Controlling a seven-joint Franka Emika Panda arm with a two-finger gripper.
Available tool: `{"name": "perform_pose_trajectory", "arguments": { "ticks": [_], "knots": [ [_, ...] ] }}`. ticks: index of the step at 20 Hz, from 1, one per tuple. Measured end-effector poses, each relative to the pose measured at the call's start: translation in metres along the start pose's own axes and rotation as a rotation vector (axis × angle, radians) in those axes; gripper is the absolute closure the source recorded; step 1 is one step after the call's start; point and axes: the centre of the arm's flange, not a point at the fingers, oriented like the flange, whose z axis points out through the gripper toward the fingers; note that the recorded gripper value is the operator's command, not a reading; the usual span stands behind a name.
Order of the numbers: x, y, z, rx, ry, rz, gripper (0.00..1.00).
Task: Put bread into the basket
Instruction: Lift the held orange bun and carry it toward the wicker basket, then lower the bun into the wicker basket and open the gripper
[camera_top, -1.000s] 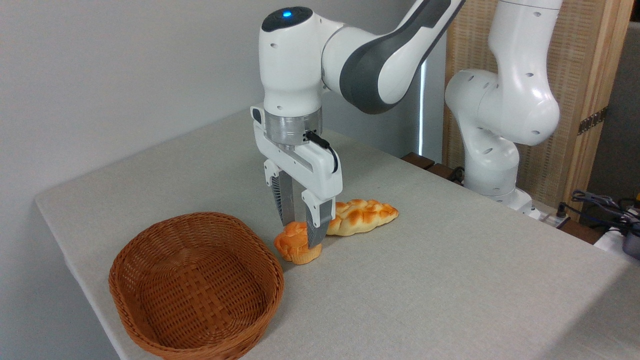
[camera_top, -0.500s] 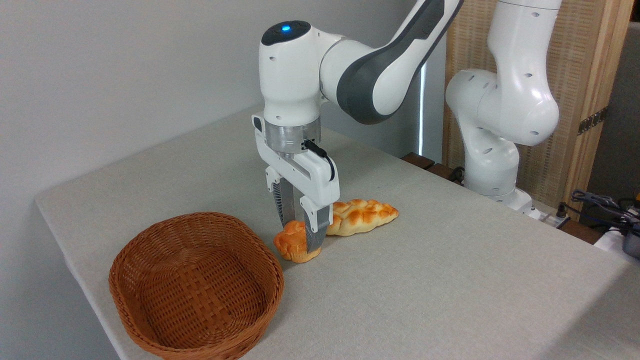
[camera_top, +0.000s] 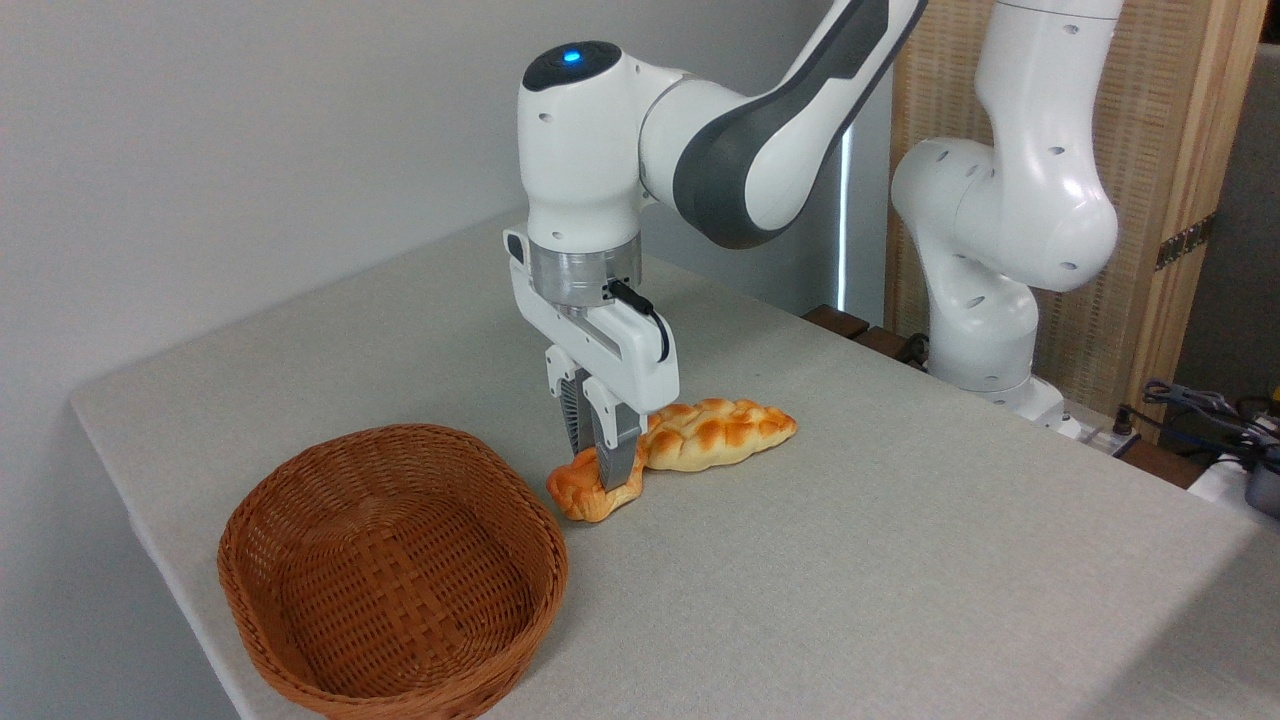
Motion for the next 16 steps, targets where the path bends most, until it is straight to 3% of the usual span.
{"name": "perform_pose_trajectory", "arguments": {
  "ticks": [4, 6, 7, 9, 12, 16],
  "knots": [
    [0.004, 0.001, -0.012, -0.027, -0.026, 0.005, 0.78],
    [0.014, 0.002, -0.047, -0.078, -0.063, 0.014, 0.78],
    [0.022, 0.001, -0.070, -0.101, -0.052, 0.011, 0.78],
    [0.036, -0.004, -0.112, -0.127, 0.023, -0.009, 0.77],
    [0.051, -0.031, -0.139, -0.144, 0.133, -0.068, 0.65],
    [0.079, -0.075, -0.135, -0.038, 0.313, -0.147, 0.55]
  ]
}}
